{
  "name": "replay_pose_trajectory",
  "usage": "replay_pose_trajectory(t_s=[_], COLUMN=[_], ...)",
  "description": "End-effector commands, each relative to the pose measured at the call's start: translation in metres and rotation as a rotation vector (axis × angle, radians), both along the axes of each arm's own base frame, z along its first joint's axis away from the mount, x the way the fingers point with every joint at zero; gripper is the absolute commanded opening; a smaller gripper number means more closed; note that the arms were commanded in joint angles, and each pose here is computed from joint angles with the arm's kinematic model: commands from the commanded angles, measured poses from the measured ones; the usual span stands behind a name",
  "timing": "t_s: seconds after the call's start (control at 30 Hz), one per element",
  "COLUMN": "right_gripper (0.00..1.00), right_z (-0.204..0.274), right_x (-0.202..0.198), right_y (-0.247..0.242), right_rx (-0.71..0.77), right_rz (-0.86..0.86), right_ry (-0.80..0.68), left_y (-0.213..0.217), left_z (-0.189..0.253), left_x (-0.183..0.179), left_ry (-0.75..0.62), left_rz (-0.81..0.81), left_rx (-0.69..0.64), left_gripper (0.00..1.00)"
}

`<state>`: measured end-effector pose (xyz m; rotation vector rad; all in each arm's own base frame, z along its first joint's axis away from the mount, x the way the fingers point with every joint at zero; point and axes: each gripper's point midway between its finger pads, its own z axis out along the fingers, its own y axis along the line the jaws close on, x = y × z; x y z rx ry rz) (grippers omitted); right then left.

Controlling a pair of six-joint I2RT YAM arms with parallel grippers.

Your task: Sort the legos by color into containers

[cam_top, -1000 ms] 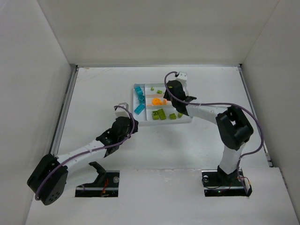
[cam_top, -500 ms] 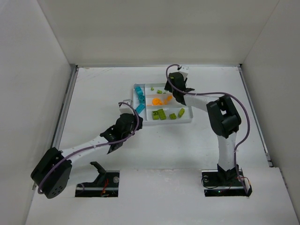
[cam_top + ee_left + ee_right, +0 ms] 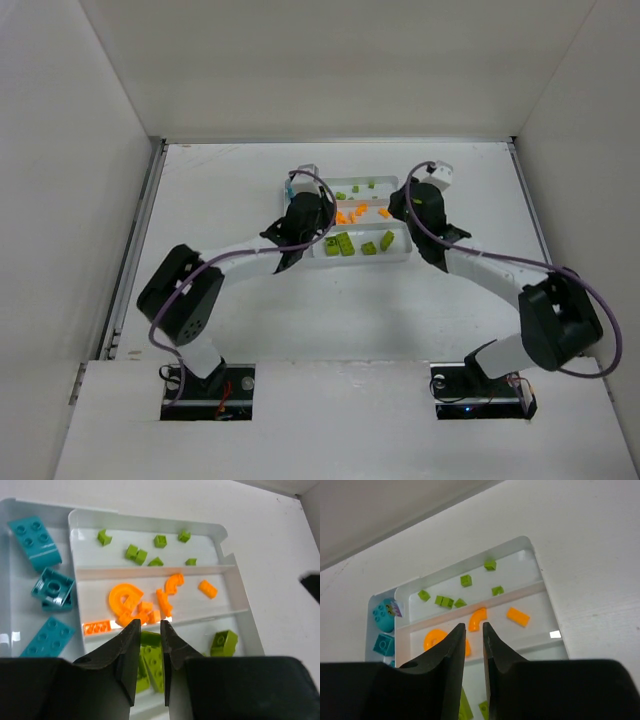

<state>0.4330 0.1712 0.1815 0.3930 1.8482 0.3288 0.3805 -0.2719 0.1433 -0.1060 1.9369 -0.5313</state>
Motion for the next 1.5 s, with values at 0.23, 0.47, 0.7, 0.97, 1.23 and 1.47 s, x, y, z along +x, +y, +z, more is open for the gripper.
replay_pose_trajectory(t_s=[0.23, 0.47, 0.7, 0.97, 1.23, 1.47], right_gripper=[0.3, 0.33, 0.37, 0.41, 0.45, 1.0], right_z=[-0.03, -0.036, -0.035, -0.031, -0.02, 0.004], right_x=[-0.093, -0.132, -0.14, -0.14, -0.142, -0.147], right_y=[-0.001, 0.019, 0.012, 0.006, -0.008, -0.025], right_rx=[0.126, 0.136, 0.138, 0.135, 0.149, 0.122], right_rz=[0.07, 0.165, 0.164, 0.157, 0.131, 0.095], right_ry=[-0.008, -0.001, -0.013, -0.026, -0.063, -0.09], left_y=[-0.044, -0.051, -0.055, -0.06, -0.036, 0.029], left_z=[0.008, -0.011, -0.023, -0.015, 0.054, 0.047], left_x=[0.109, 0.149, 0.152, 0.145, 0.097, 0.008], left_ry=[-0.115, -0.105, -0.086, -0.1, -0.168, -0.103], left_rz=[-0.003, 0.001, -0.013, -0.035, -0.031, 0.039], left_rx=[0.049, 0.126, 0.171, 0.185, 0.117, 0.063], left_gripper=[0.15, 0.17, 0.23, 0.47, 1.0, 1.0])
